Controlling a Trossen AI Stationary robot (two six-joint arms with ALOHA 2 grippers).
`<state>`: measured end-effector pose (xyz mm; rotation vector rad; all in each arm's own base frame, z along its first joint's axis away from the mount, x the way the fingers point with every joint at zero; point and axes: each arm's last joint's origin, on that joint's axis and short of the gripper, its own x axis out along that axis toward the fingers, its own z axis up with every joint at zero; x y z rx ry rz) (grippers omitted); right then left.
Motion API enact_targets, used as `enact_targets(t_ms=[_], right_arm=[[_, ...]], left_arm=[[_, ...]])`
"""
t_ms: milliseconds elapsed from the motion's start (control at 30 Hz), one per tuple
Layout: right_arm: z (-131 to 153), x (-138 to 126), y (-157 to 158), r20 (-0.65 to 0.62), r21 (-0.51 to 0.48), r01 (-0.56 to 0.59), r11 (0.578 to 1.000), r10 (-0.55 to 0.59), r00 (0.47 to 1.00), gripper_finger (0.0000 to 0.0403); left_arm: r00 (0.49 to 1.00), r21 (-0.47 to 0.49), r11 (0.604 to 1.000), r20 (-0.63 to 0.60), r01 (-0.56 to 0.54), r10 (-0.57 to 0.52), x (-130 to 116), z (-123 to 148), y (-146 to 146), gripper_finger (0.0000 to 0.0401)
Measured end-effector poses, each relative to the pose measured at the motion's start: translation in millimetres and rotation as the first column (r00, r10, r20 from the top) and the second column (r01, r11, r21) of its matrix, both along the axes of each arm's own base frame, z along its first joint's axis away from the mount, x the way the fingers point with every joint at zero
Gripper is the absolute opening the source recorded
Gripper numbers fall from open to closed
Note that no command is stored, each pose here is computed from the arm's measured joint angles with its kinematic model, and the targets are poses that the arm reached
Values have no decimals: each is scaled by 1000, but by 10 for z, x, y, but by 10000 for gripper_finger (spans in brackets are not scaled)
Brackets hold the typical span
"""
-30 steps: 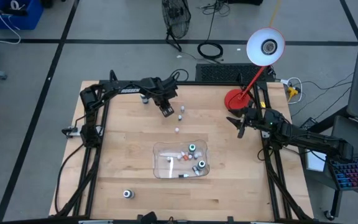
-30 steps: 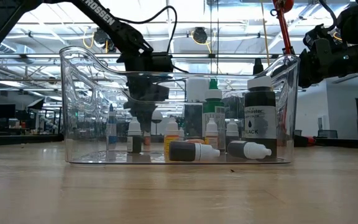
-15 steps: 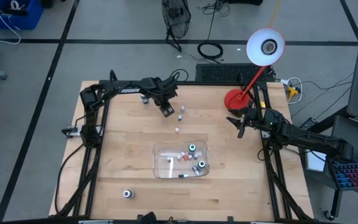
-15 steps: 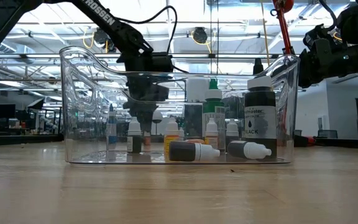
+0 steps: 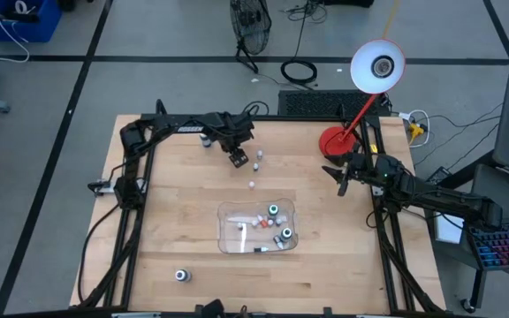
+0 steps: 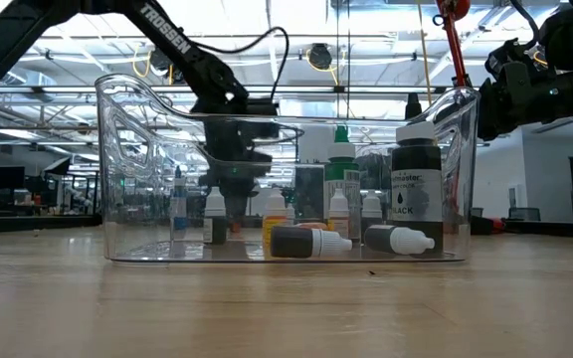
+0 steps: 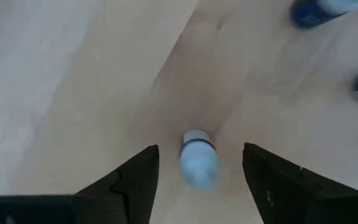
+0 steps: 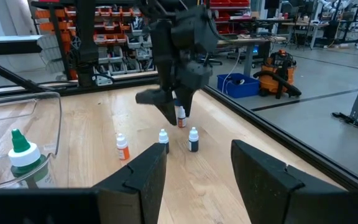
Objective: Pick & Place food coloring
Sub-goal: Put the small red food coloring bottle into the transparent bin
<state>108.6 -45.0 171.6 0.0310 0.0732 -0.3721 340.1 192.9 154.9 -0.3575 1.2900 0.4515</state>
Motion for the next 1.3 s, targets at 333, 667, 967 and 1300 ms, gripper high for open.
enact_targets(t_ms=[333, 667, 967, 1300], right_arm=[[-1, 0, 0, -1, 0, 0, 1000, 0, 1000, 171], [-1, 0, 0, -1, 0, 0, 1000, 0, 1000, 171], [-1, 0, 0, -1, 0, 0, 1000, 0, 1000, 171], [-1, 0, 0, -1, 0, 0, 1000, 0, 1000, 171]], left_arm=[[999, 36, 999, -38, 28, -26, -5, -56, 23, 234], [996, 57, 996, -45, 74, -72, -1, -52, 29, 234], [993, 62, 992, -49, 106, -103, 7, -50, 19, 233], [992, 16, 992, -16, 128, -128, 13, -50, 8, 118]])
